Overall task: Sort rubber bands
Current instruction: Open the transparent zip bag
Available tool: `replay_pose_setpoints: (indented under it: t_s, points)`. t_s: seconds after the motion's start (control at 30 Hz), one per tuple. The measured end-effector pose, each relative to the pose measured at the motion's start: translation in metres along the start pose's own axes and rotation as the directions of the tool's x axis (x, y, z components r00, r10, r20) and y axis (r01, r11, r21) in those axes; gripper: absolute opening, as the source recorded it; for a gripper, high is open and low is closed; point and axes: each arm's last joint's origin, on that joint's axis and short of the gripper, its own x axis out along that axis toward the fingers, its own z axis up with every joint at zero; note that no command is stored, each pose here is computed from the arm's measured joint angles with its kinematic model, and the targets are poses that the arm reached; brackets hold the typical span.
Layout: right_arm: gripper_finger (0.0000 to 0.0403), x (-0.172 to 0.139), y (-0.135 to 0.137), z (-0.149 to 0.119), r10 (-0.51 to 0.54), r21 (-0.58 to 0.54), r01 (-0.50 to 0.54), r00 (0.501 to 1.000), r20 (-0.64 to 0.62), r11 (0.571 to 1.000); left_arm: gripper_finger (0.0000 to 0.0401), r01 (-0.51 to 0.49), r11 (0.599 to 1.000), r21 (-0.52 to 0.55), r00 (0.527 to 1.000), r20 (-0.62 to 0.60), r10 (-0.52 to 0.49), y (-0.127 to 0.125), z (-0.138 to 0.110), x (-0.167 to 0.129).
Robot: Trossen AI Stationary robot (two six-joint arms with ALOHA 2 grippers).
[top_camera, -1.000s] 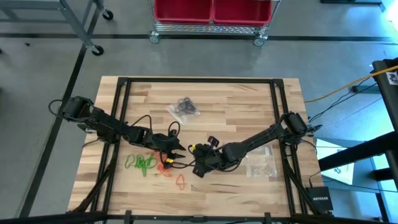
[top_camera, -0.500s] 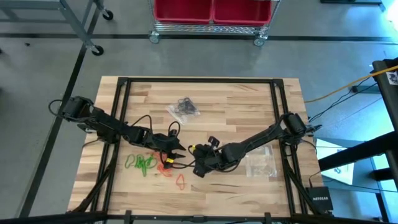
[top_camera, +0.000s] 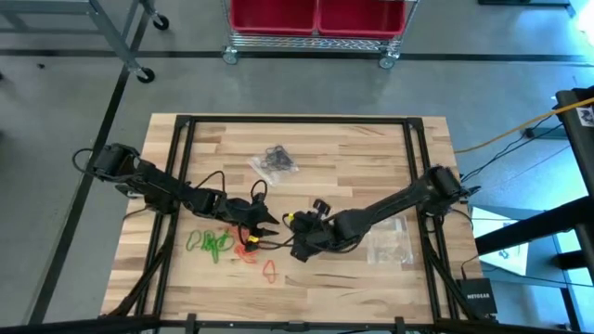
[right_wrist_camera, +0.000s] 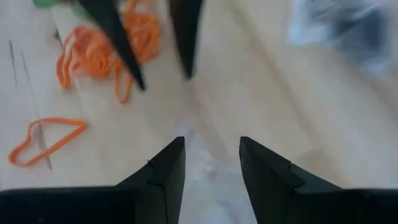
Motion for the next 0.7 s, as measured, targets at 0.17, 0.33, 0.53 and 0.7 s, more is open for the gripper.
replay_pose_setpoints:
  t_s: [0.17, 0.33, 0.53, 0.7]
  points:
    - [0.0143, -0.028, -0.004, -0.012, -0.060, -0.109, 0.054, 0.997, -0.057, 0.993, 0.0150, 0.010, 1.000, -0.008, 1.000, 0.028, -0.010, -0.001, 0.005, 0.000]
    - [0.0143, -0.030, 0.001, -0.034, -0.073, -0.324, 0.032, 0.991, -0.112, 0.945, 0.0150, 0.013, 1.000, -0.027, 1.000, -0.005, -0.013, -0.004, 0.006, 0.001]
    - [0.0143, -0.024, -0.001, -0.029, -0.014, -0.550, -0.071, 0.989, -0.148, 0.832, 0.0150, 0.003, 0.998, -0.057, 0.999, -0.039, -0.005, -0.003, 0.003, 0.001]
    - [0.0143, -0.028, 0.008, -0.017, 0.107, -0.818, -0.171, 0.985, -0.133, 0.549, 0.0150, 0.003, 0.998, -0.066, 0.999, -0.038, -0.005, -0.003, 0.003, 0.001]
